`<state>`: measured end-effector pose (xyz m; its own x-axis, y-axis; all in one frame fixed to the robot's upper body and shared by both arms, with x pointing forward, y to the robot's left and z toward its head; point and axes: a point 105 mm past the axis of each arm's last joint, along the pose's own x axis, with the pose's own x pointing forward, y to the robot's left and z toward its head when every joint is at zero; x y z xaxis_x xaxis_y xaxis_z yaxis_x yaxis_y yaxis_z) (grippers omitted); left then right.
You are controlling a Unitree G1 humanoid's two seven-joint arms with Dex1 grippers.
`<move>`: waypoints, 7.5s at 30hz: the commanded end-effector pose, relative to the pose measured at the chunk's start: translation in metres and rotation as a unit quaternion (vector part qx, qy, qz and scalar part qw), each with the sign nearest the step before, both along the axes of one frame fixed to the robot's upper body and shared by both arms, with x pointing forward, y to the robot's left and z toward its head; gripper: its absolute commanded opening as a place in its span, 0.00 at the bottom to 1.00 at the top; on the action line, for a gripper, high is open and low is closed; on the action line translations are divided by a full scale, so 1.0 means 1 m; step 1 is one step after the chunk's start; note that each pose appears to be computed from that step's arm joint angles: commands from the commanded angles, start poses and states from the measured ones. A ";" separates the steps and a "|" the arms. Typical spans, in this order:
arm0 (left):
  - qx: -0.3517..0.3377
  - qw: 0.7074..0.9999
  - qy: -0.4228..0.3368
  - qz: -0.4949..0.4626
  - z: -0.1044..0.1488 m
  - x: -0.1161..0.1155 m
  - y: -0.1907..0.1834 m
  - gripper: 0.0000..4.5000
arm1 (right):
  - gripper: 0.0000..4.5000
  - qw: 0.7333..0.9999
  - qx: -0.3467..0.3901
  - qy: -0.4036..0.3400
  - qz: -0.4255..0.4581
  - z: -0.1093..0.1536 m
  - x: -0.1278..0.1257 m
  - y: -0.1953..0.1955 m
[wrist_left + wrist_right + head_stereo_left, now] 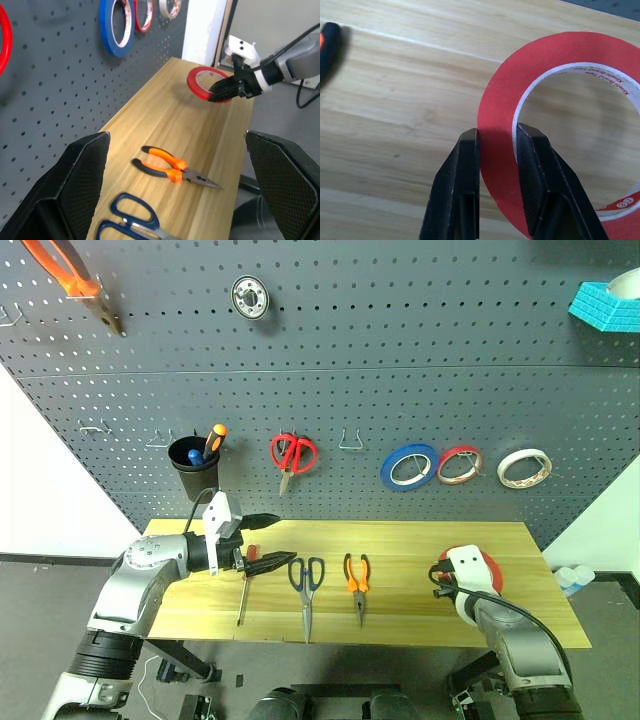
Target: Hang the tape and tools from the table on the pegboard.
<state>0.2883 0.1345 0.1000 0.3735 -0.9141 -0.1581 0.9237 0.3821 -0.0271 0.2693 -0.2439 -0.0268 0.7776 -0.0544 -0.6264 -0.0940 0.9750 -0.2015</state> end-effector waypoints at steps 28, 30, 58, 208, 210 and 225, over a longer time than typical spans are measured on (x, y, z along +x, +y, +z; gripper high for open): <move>-0.005 1.000 -0.024 -0.011 0.009 0.007 -0.002 1.00 | 0.15 0.929 -0.029 -0.369 0.004 0.111 0.034 0.003; -0.005 1.000 -0.023 -0.012 0.008 0.007 -0.002 1.00 | 0.15 0.926 -0.027 -0.376 0.007 0.114 0.036 0.004; -0.005 1.000 -0.023 -0.003 0.010 0.000 0.000 1.00 | 0.15 0.917 0.016 -0.394 0.063 0.122 0.083 0.035; 0.017 0.981 0.107 0.158 -0.015 -0.120 0.032 1.00 | 0.99 0.998 -0.012 -0.055 0.017 0.003 0.045 0.157; 0.018 0.981 0.107 0.158 -0.015 -0.120 0.032 1.00 | 0.99 0.999 -0.008 -0.047 0.013 0.001 0.045 0.159; 0.020 0.981 0.097 0.166 -0.015 -0.114 0.033 1.00 | 0.99 0.999 0.029 0.022 -0.034 -0.005 0.047 0.160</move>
<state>0.1734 0.1686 0.0805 0.6012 -0.7394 -0.3031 0.7224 0.6650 -0.1892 0.3267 -0.1026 -0.0202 0.7933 -0.0957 -0.6013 -0.0439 0.9760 -0.2133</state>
